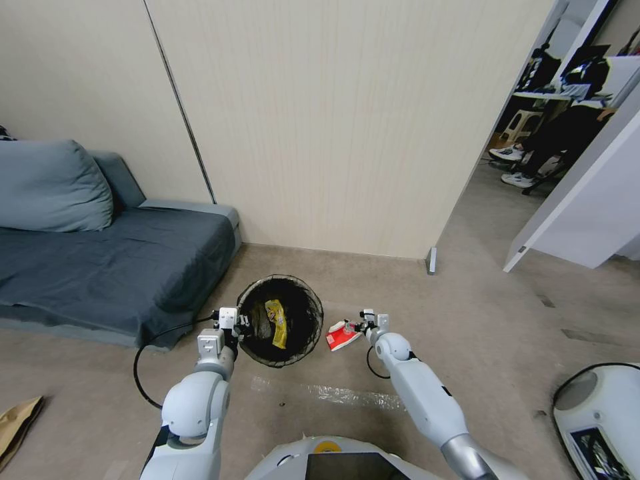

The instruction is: Pick up the trash bin, then pick up the garbage from the floor and place it into the trash bin.

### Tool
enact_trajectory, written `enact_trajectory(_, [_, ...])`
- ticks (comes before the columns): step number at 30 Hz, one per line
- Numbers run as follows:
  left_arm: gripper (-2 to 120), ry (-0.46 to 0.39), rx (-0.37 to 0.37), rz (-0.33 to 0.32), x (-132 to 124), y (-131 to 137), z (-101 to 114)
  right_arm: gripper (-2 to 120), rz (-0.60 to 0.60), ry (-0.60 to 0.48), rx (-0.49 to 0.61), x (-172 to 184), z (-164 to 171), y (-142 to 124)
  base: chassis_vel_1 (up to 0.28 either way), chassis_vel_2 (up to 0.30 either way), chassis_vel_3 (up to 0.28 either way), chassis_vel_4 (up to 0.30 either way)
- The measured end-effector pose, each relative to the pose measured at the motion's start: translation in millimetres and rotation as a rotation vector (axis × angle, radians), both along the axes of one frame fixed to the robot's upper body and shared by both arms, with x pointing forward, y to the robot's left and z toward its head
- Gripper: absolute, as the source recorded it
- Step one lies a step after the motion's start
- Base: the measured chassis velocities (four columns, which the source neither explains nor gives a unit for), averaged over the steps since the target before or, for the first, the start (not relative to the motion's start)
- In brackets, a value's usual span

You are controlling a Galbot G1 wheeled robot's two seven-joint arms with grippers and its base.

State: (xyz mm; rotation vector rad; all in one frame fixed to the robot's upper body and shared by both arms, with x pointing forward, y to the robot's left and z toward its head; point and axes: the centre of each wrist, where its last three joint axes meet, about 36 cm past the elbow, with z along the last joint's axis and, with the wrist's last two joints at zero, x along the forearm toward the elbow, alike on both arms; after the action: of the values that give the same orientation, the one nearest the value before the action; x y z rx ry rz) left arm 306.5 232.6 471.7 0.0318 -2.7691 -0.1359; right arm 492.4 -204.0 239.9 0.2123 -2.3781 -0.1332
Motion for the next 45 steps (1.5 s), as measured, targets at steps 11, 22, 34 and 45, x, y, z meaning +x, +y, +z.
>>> enact_trajectory(11, [1, 0.004, -0.003, -0.004, -0.2, -2.4, -2.1, 100, 0.002, 0.024, -0.016, 3.9, -15.3, 14.0, 0.0, 0.0, 0.0, 0.0])
enact_trajectory(22, [1, 0.002, 0.001, -0.005, -3.3, -2.0, -1.5, 100, 0.018, 0.019, -0.022, 4.4, -18.3, 30.8, 0.0, 0.0, 0.0, 0.0])
enact_trajectory(34, [1, -0.003, 0.004, -0.008, -5.2, -3.7, -0.3, 100, 0.03, -0.013, -0.014, -0.3, -5.1, 37.9, 0.0, 0.0, 0.0, 0.0])
enact_trajectory(45, [1, -0.002, 0.002, -0.011, -4.8, -6.0, -1.3, 100, 0.069, -0.064, -0.024, -2.6, 16.0, 40.5, 0.0, 0.0, 0.0, 0.0])
